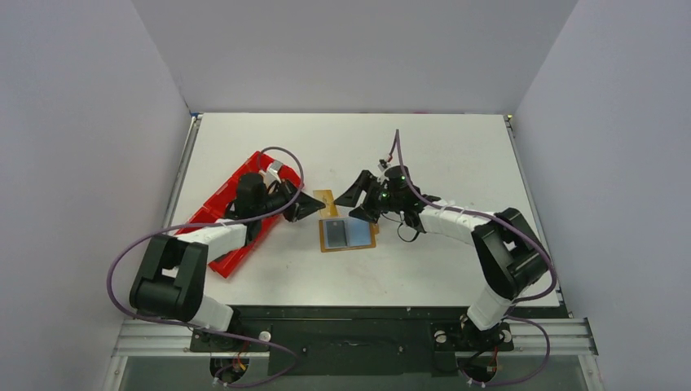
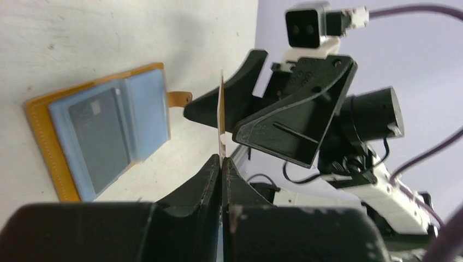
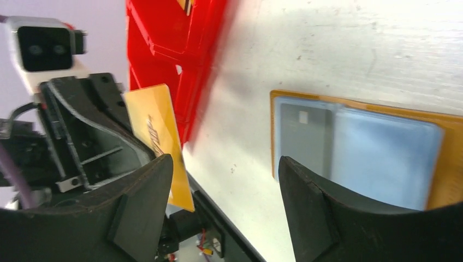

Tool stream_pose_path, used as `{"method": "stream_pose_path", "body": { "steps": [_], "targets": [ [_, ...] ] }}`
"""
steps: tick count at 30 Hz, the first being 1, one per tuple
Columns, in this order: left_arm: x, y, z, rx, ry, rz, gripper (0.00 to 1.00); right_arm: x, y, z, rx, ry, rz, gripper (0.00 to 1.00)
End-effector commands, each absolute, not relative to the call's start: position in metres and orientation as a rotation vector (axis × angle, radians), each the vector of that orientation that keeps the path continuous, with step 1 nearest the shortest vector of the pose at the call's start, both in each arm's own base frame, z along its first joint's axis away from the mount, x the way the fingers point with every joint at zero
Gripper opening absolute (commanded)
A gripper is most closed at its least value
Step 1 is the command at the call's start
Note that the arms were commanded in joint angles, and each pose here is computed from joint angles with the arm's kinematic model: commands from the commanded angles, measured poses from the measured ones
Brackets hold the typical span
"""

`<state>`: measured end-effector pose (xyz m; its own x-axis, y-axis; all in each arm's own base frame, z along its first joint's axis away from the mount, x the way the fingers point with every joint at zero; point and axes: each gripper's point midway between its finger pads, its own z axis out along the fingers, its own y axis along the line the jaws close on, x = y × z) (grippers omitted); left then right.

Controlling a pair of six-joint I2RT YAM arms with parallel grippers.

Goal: Take the credit cards out of the card holder
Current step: Remove the credit card from the card holder, then place the credit card in the storage box.

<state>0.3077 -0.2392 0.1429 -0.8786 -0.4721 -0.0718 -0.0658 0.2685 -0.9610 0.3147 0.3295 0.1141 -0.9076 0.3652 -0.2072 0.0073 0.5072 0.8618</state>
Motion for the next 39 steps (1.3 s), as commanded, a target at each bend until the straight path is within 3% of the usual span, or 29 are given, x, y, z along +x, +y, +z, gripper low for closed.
{"method": "stream_pose_path", "body": {
  "steps": [1,9,19,29,39],
  "targets": [
    [0.327,-0.219,0.166,-0.395,2.177,-1.354,0.00,0.328,0.306,0.139,0.250,2.320,1.144,0.67],
    [0.356,-0.160,0.152,-0.592,2.269,-0.896,0.00,0.330,0.263,0.133,0.284,2.322,0.842,0.67],
    [0.417,-0.096,0.140,-0.830,2.212,-0.610,0.00,0.323,0.226,0.150,0.217,2.248,0.634,0.70],
    [0.449,-0.054,0.116,-1.030,2.085,-0.508,0.00,0.319,0.216,0.159,0.183,2.237,0.550,0.71],
    [0.472,-0.053,0.095,-1.058,2.053,-0.540,0.02,0.317,0.215,0.163,0.181,2.232,0.513,0.71]
  ]
}}
